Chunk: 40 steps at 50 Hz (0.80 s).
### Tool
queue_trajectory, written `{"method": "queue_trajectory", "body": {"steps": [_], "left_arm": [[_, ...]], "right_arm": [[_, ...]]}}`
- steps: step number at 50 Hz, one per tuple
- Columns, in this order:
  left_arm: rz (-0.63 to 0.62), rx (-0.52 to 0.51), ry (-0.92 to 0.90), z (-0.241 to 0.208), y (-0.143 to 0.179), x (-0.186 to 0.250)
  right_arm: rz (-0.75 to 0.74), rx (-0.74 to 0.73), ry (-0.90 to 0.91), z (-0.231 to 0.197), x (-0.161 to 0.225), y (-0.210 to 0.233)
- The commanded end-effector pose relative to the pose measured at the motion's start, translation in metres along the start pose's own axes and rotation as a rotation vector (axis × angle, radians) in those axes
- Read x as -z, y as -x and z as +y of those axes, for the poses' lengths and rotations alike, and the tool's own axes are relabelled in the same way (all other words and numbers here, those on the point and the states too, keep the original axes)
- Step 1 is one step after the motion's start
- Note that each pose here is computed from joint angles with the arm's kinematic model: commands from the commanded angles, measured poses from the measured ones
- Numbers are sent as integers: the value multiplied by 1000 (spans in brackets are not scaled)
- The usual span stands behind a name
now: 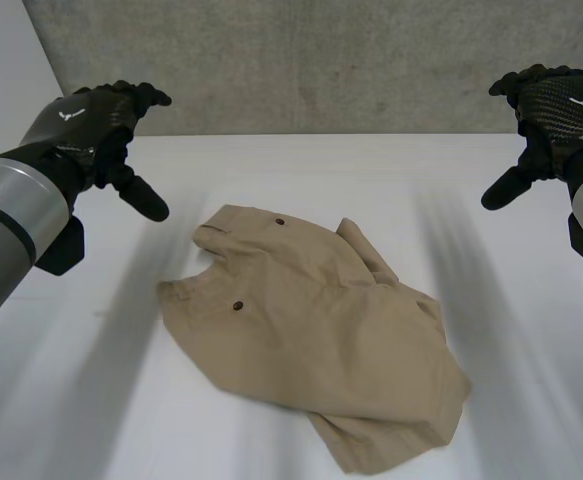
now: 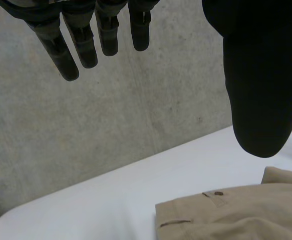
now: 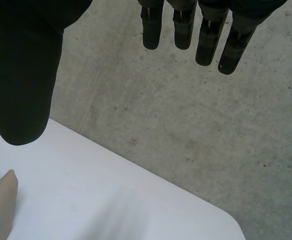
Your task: Fold the shorts.
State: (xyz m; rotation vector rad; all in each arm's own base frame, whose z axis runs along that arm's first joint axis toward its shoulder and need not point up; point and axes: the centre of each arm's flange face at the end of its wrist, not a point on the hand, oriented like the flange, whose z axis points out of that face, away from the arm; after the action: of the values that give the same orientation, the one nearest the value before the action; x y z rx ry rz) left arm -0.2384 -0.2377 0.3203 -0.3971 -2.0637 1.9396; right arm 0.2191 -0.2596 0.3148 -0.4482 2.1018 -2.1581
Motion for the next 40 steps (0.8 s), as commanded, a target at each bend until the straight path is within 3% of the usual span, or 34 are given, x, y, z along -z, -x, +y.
{"method": "queue_trajectory", "body": {"steps": [1,8,11,15,18,22,30,40], "left_arm": [[3,-5,-42,-11,-1,10],[5,-8,-39,-5,-1,10],[13,-30,-28,2,-2,8],[42,-224,23,29,-4,3],[63,-320,83,53,-5,-3],[99,-405,166,83,-8,-9],[126,-400,286,129,-5,-28],[147,-400,324,151,-2,-37]], "right_arm": [[-6,2,1,1,1,2],[-26,58,25,5,1,5],[-55,218,116,19,6,7],[-164,439,298,54,13,16],[-267,516,397,74,26,25],[-370,482,406,88,40,44],[-495,362,308,115,52,67],[-656,348,277,124,90,98]]}}
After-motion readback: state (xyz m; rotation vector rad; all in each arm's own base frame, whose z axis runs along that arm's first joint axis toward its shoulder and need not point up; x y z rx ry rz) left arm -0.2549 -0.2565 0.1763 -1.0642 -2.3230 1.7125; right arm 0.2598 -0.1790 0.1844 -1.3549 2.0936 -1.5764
